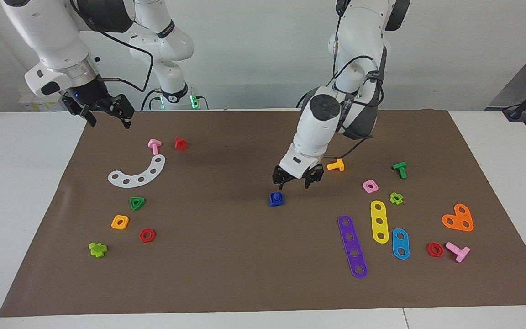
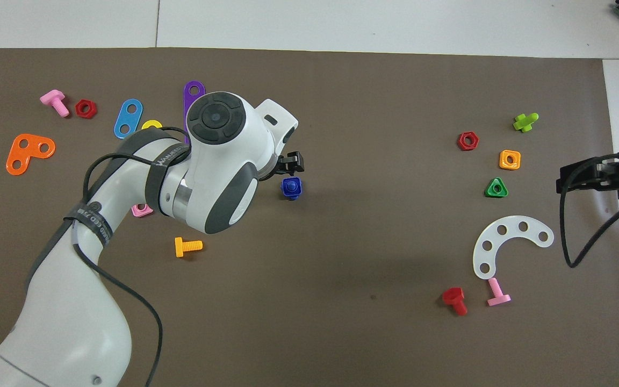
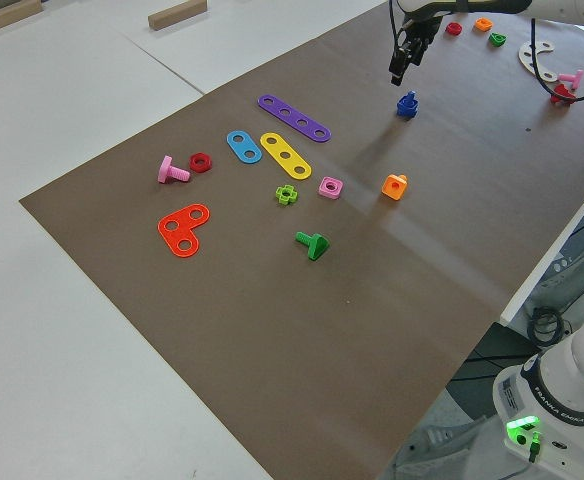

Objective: Unscrew and place screws in storage area

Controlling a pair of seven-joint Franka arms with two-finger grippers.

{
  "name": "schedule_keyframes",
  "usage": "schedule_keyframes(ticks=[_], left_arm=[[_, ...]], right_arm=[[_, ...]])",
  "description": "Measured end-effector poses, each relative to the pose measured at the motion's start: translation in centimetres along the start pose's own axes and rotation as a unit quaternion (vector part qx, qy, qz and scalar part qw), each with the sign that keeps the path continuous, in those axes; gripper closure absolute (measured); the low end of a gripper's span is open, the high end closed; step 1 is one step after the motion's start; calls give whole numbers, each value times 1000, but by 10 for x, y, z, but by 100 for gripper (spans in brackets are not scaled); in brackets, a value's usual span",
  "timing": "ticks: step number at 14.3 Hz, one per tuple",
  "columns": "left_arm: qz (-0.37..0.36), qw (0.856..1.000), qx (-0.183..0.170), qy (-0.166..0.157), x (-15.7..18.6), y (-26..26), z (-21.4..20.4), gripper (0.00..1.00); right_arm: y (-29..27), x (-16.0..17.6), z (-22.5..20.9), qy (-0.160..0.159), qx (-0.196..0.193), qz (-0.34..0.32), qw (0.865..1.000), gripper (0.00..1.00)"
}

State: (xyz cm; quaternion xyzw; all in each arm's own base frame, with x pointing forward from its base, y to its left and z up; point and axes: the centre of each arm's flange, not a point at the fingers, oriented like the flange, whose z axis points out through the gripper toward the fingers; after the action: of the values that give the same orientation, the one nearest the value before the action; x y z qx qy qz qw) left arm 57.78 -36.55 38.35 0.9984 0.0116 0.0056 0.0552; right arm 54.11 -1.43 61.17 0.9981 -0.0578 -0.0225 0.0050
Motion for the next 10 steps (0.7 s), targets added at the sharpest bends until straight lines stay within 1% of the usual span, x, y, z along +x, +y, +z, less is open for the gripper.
schedule_keyframes(ticks=[1, 2, 4, 10], left_arm=[[3, 1000, 2, -1, 1, 5, 12, 10], [7, 1000, 3, 1, 1, 8, 21, 10], [10, 1000, 6, 2, 1, 10, 32, 13], [7, 1000, 4, 4, -6, 14, 48, 17]], right_arm=[[0, 0, 0, 0, 0, 0, 1000, 0], [0, 0, 0, 0, 0, 0, 1000, 0], [-1, 0, 1, -1, 0, -1, 1000, 0], [0, -2, 4, -5, 0, -5, 1000, 0]])
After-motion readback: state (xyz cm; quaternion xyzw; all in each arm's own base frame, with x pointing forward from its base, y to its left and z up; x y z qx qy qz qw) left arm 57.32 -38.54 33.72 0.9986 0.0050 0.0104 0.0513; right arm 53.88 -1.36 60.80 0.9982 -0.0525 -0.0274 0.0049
